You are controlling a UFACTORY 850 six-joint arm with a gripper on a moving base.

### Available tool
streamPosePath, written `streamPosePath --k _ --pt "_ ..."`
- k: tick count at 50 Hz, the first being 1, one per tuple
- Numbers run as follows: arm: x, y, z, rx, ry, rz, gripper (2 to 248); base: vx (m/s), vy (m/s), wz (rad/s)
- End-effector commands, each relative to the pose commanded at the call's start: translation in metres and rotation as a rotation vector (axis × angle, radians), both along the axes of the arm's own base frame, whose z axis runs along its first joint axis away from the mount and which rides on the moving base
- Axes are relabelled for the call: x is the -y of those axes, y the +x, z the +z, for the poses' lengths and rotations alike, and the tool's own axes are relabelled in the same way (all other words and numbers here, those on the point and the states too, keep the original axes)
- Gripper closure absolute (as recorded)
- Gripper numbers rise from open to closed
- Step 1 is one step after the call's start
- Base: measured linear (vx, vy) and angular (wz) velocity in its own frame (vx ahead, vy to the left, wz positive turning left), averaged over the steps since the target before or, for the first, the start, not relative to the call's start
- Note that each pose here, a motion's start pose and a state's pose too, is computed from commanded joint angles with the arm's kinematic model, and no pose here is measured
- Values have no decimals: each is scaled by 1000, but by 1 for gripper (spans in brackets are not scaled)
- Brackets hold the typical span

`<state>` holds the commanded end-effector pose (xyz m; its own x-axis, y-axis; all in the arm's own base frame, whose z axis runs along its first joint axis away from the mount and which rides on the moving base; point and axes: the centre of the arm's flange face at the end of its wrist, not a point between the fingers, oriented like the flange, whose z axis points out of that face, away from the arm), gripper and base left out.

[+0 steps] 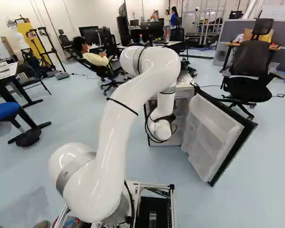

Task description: Grab a drink from the fridge

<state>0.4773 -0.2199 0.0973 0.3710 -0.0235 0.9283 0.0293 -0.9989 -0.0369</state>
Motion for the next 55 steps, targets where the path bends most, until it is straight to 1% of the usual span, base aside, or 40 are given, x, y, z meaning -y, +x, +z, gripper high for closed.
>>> streamPosePath --k 19,36,55 --pt "18 18 -32 20 -5 77 3 0 0 0" --pt "33 35 -62 48 -14 163 3 0 0 0" --pt "39 56 -68 98 -40 289 3 0 0 0"
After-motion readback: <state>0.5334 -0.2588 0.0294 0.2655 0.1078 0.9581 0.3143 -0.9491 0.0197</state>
